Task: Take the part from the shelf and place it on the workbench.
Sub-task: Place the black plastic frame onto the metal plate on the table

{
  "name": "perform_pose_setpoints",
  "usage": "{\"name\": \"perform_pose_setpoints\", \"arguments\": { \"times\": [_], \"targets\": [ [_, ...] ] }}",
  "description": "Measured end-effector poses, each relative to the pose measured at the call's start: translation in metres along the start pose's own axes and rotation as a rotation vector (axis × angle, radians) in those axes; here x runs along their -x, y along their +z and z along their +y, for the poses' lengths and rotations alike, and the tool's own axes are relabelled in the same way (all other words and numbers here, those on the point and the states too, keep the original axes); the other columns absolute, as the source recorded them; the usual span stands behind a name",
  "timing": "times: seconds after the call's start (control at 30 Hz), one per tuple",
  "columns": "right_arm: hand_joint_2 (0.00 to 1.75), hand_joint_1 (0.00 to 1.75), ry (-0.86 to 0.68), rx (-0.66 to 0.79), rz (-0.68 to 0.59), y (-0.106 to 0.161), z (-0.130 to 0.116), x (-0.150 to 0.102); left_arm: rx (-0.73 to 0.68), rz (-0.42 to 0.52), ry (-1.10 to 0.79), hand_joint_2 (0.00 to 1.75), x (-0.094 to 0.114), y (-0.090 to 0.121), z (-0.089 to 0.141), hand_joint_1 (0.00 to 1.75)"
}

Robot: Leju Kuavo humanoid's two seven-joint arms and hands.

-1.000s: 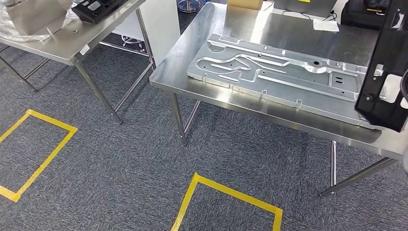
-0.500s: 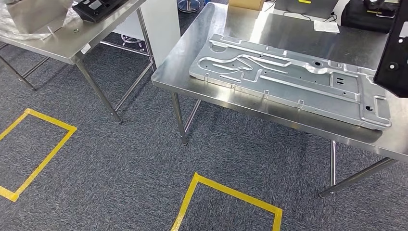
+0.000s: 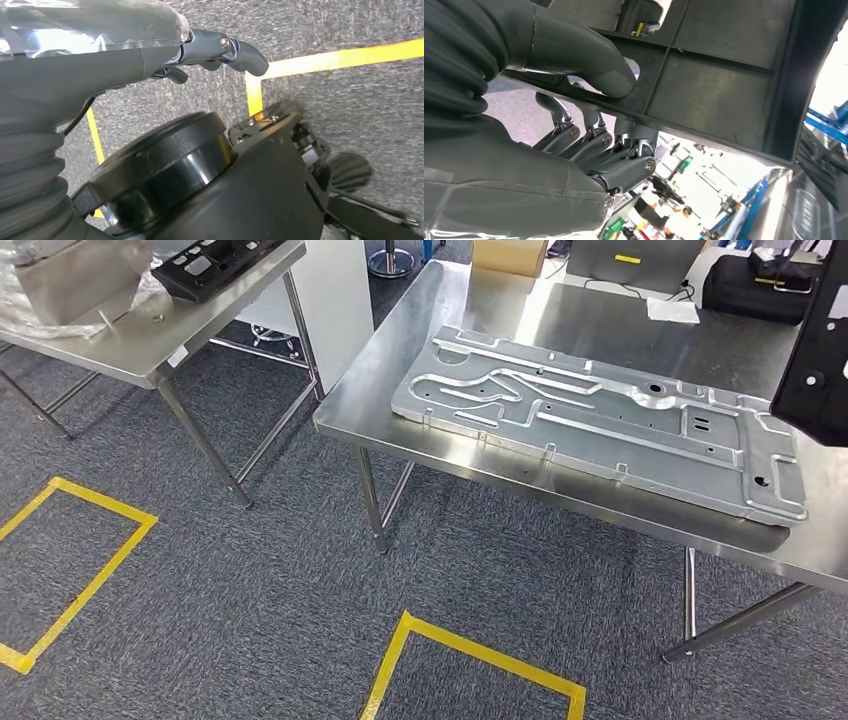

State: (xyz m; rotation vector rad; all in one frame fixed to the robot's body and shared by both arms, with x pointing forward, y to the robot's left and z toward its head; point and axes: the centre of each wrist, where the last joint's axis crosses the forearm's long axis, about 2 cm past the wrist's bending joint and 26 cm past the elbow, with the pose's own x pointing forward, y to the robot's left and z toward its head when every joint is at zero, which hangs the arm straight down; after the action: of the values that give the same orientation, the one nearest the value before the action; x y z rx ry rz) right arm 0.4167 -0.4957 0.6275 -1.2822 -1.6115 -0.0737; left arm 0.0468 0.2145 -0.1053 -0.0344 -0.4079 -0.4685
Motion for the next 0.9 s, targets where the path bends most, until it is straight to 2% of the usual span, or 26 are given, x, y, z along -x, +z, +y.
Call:
{"name": "perform_pose_setpoints", "arguments": {
  "times": [0.17,0.4,0.7,0.8,0.9],
  "targets": [
    [1.75,1.75,0.011,-0.007,0.015,0.0,0.004,0.008,-0.006,0.007,-0.004,1.75,0.001,0.0,0.004,0.0],
    [1.75,1.75,0.014,0.006,-0.002,0.001,0.007,0.006,-0.014,0.005,-0.005,1.75,-0.004,-0.002,0.006,0.0],
    [1.75,1.75,0.096,-0.151,0.043,0.013,0.06,0.049,-0.035,0.01,0.018,1.75,-0.005,-0.002,0.01,0.0],
    [1.75,1.75,0.147,-0.224,-0.003,0.021,0.078,0.05,-0.04,0.004,0.015,1.75,-0.008,-0.003,0.01,0.0],
    [1.75,1.75,0.19,-0.273,-0.071,0.039,0.115,0.047,-0.047,-0.003,0.004,1.75,-0.008,-0.003,0.01,0.0]
  ]
}}
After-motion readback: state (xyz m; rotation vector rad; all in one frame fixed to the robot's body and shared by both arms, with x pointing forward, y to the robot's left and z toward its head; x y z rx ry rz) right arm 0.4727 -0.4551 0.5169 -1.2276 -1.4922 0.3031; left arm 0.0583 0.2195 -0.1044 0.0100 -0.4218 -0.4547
